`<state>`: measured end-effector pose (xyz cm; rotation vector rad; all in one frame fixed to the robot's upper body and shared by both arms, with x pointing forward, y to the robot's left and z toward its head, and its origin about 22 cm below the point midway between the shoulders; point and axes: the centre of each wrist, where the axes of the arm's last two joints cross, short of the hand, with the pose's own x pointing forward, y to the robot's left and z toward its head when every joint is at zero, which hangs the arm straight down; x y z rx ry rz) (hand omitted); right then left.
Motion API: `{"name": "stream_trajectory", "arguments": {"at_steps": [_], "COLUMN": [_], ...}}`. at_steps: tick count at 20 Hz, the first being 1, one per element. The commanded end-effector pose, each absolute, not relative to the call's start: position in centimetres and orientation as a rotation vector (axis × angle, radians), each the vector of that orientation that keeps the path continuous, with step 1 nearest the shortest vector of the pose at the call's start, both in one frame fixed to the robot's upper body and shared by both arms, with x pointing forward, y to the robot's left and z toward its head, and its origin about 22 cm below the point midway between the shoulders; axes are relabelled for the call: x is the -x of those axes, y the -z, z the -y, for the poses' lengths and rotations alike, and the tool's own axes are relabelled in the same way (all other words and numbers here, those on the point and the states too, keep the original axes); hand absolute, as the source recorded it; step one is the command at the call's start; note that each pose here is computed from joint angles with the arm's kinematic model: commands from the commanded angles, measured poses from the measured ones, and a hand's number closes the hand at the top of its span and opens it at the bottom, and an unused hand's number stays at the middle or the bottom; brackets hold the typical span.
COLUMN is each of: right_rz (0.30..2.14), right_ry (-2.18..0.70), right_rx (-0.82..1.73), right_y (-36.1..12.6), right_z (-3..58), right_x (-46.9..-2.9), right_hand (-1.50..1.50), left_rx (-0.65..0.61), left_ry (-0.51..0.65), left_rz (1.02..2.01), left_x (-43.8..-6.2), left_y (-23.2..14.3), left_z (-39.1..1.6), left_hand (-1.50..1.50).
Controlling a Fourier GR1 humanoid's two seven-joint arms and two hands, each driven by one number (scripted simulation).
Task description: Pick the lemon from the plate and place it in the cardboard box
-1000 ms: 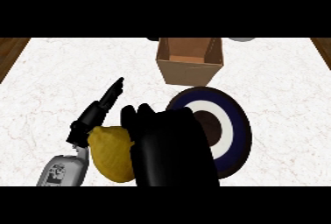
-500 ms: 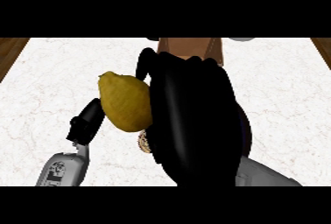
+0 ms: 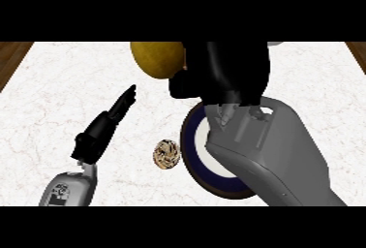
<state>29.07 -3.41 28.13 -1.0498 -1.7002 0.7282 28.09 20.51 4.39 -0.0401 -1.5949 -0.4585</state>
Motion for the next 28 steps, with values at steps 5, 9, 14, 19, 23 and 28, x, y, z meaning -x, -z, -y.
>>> {"name": "stream_trajectory", "arguments": {"at_steps": [5, 9, 14, 19, 23, 28], "right_rz": [1.625, 1.585, 1.521, 1.446, 1.381, 1.398], "right_ry": [-0.679, -0.713, -0.777, -0.783, -0.602, -0.624], "right_rx": [1.139, 1.167, 1.182, 1.139, 0.969, 0.891], "right_y": [-26.4, -25.6, -23.4, -18.2, -16.5, -14.8], "right_z": [3.5, 4.6, 5.2, 5.8, 9.5, 7.5], "right_x": [-35.1, -37.1, -40.2, -42.7, -43.5, -44.2], "right_hand": [1.5, 1.5, 1.5, 1.5, -1.5, -1.5], "left_rx": [0.05, 0.039, 0.048, 0.057, 0.059, 0.054], "left_ry": [0.467, 0.452, 0.465, 0.493, 0.461, 0.46], "left_rz": [1.605, 1.614, 1.613, 1.618, 1.594, 1.614], "left_x": [-28.7, -29.9, -29.7, -29.2, -27.3, -28.1], "left_y": [-3.9, -4.2, -5.7, -4.8, -3.2, -4.5], "left_z": [-19.1, -20.5, -22.4, -20.5, -20.9, -19.3], "left_hand": [0.0, 0.0, 0.0, 0.0, 0.0, 0.0]}}
